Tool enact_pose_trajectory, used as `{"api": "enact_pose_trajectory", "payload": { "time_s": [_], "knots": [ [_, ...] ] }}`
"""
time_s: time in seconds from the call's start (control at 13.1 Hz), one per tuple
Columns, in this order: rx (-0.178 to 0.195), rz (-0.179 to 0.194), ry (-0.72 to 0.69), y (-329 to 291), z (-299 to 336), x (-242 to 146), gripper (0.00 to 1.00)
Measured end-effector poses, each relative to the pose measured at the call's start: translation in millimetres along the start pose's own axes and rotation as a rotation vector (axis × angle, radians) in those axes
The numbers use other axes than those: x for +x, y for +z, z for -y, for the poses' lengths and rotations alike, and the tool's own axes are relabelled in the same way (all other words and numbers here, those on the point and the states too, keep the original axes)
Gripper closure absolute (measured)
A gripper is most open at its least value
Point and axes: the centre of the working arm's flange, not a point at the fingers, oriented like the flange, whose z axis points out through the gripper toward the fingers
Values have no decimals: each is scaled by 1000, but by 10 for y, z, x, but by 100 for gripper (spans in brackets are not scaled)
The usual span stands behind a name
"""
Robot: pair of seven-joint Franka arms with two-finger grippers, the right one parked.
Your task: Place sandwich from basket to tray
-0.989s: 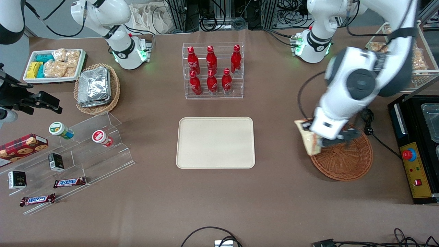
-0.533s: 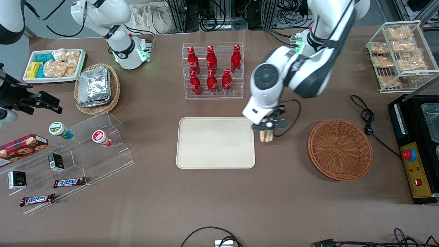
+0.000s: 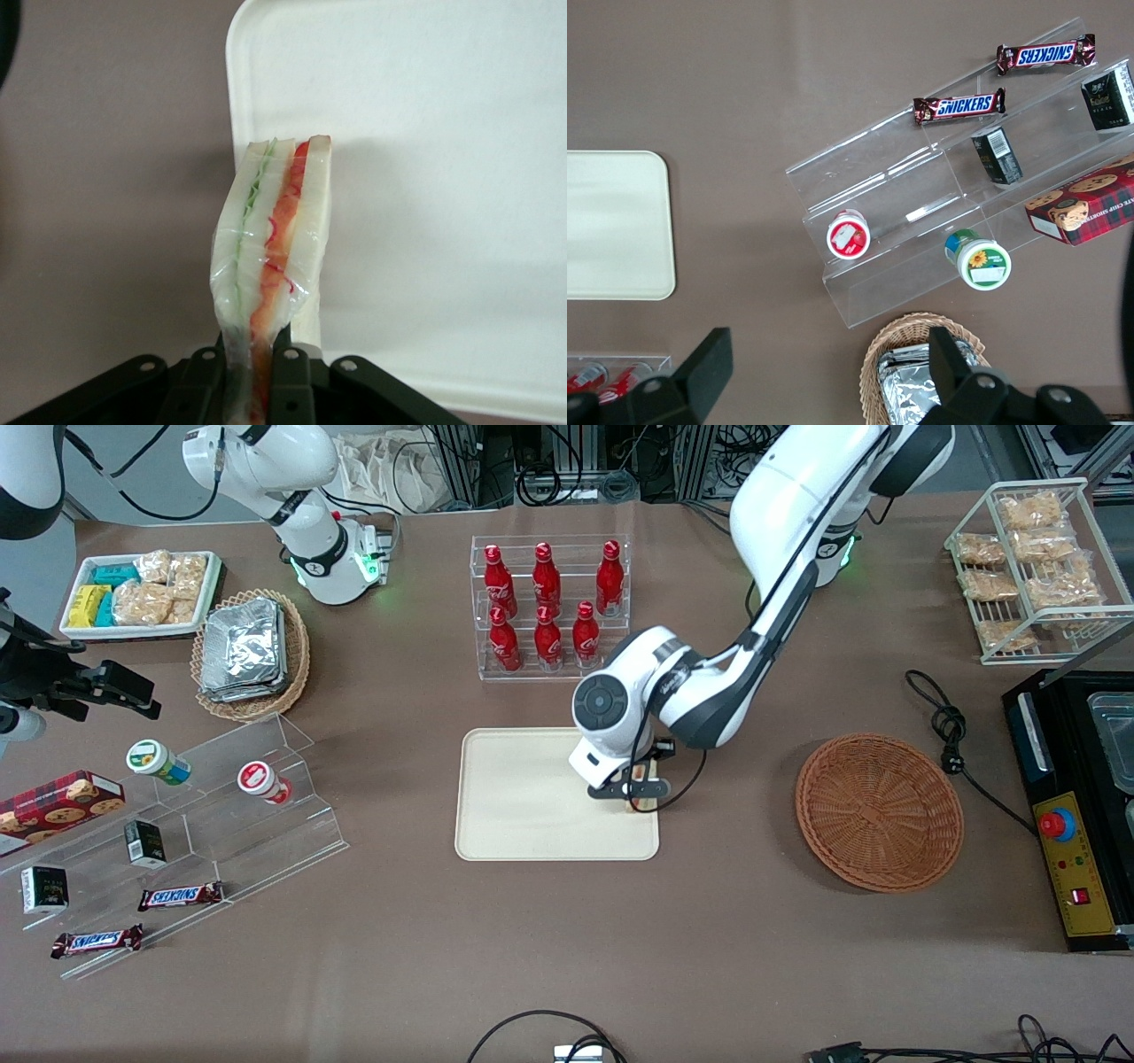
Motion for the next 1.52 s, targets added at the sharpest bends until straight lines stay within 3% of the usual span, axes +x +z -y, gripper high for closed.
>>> {"api": "enact_pose_trajectory", "payload": {
  "time_s": [0.38, 0.53, 0.91, 1.22, 1.52],
  "knots": [
    [-2, -20, 2, 46, -47, 102, 71],
    [-9, -37, 5, 44, -61, 119, 55],
    [-26, -85, -16, -346, 31, 158, 1],
    [-50, -156, -88, -1294, 866, 278, 0],
    [-108, -150, -49, -1691, 1923, 296, 0]
  ]
}}
